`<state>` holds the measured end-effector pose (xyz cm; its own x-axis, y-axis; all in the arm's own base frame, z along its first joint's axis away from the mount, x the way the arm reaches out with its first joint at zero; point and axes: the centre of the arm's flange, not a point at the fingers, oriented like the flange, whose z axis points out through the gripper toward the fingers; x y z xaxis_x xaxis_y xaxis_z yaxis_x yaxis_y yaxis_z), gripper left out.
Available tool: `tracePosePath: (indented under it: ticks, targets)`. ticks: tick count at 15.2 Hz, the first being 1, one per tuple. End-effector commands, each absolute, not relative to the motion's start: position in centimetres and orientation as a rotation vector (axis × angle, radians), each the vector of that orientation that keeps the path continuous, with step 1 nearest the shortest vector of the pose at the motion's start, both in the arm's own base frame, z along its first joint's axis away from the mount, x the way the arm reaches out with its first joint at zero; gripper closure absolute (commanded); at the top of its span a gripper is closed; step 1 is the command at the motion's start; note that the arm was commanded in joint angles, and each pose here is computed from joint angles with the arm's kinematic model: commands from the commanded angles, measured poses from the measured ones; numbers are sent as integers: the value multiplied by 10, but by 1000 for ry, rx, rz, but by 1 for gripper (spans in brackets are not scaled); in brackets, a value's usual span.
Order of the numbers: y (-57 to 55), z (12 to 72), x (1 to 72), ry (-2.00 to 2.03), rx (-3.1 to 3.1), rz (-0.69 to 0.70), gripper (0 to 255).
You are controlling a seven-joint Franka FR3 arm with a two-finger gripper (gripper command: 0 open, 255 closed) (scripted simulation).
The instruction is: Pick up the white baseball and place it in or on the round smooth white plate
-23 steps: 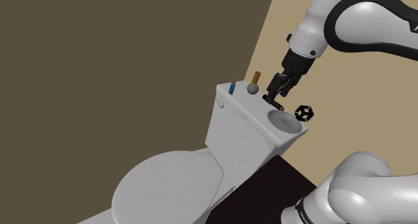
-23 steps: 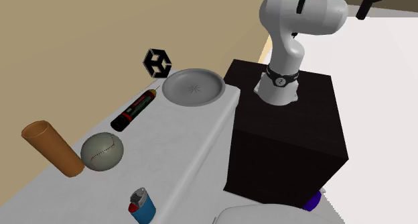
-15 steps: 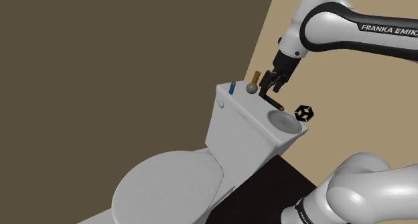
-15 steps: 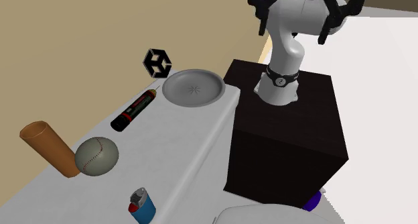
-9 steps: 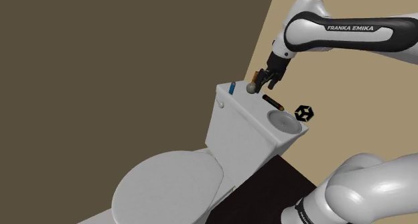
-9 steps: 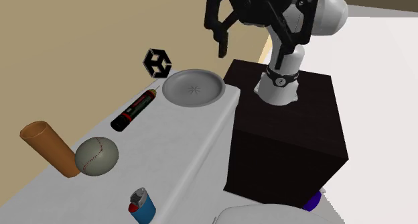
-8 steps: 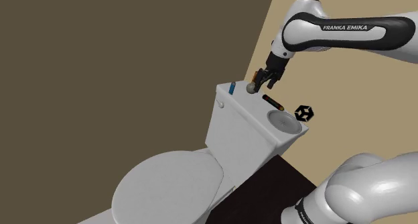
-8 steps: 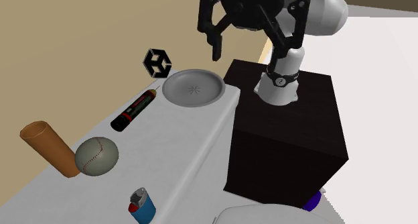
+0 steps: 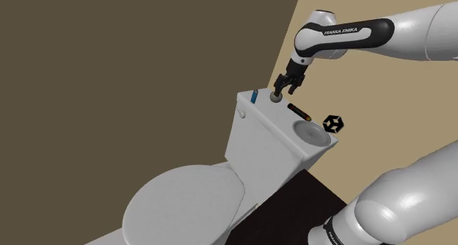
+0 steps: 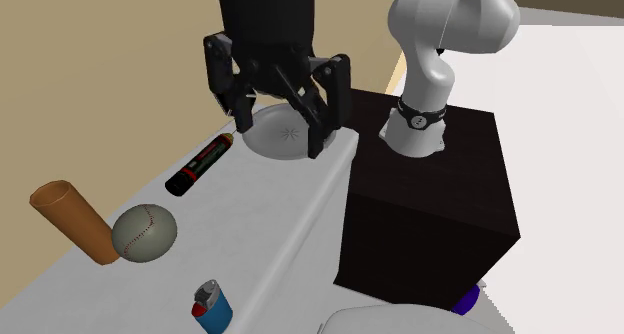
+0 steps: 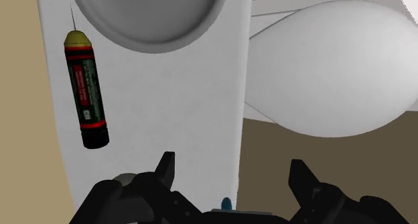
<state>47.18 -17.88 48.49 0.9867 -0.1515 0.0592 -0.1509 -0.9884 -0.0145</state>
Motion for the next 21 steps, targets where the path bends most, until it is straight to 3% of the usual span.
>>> tracePosePath:
  ticks: [1,12,21]
  targets:
    - [-200,476,487,260,-3120,-96,0]
    - [-312,426,562,383,-3103,-106,0]
    - [-316,384,567,387,-3102,-106,0]
